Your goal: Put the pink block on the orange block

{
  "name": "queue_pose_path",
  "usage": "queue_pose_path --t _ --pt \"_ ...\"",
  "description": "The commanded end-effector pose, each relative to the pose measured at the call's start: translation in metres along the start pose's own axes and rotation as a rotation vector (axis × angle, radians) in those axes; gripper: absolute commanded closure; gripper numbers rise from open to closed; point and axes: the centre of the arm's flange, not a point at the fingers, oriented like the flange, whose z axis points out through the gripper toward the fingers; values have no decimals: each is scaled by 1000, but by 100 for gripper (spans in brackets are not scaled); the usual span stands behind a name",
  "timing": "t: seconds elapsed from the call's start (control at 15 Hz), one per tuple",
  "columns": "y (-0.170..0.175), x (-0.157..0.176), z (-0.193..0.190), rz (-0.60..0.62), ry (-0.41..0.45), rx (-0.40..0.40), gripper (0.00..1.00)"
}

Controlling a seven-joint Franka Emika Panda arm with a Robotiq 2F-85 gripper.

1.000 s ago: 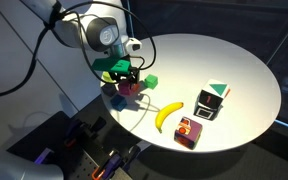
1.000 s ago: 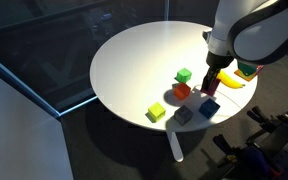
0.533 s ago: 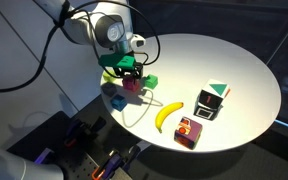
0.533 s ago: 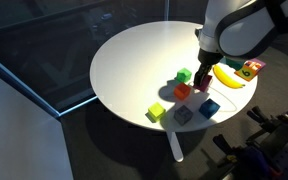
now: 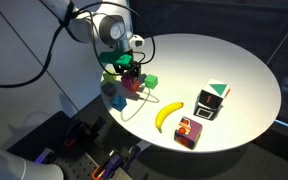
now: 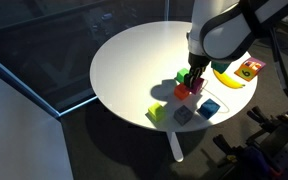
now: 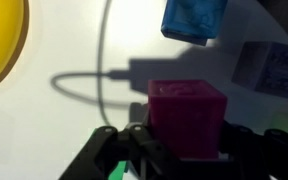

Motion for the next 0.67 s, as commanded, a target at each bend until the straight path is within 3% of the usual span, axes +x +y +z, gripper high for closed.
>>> queue_pose_path --t 0.0,0.6 --pt "-10 17 -2 55 -15 15 75" --pt "-13 37 -7 97 6 13 75"
